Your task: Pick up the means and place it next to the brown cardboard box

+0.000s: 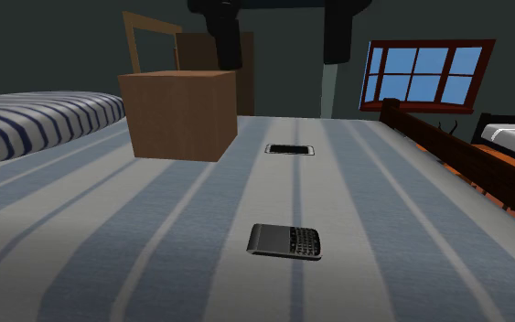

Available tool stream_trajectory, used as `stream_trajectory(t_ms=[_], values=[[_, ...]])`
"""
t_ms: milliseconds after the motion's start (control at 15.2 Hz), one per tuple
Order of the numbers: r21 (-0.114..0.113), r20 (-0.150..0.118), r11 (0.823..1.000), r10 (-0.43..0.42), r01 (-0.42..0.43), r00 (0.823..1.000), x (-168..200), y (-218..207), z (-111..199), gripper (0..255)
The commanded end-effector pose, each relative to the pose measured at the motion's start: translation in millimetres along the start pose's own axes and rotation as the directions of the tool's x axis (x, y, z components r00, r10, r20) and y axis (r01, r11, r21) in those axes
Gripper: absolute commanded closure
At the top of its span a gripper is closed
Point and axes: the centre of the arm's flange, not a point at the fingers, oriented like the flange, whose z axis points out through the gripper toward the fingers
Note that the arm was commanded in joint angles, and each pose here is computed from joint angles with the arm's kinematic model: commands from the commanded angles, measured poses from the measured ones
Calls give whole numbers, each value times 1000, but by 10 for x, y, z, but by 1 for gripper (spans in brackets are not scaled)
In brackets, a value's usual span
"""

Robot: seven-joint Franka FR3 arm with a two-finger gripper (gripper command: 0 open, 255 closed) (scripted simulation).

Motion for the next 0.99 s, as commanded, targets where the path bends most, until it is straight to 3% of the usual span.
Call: stream_trajectory(t_ms=[0,198,462,660,924], values=[[0,0,1000,0,0,1000,0,0,0,0],[-4,10,990,141,-141,990,120,-165,347,0],[-12,23,946,325,-325,945,308,-355,813,0],[-20,32,890,455,-455,890,466,-471,1164,0],[-32,41,789,615,-614,788,693,-587,1636,0]])
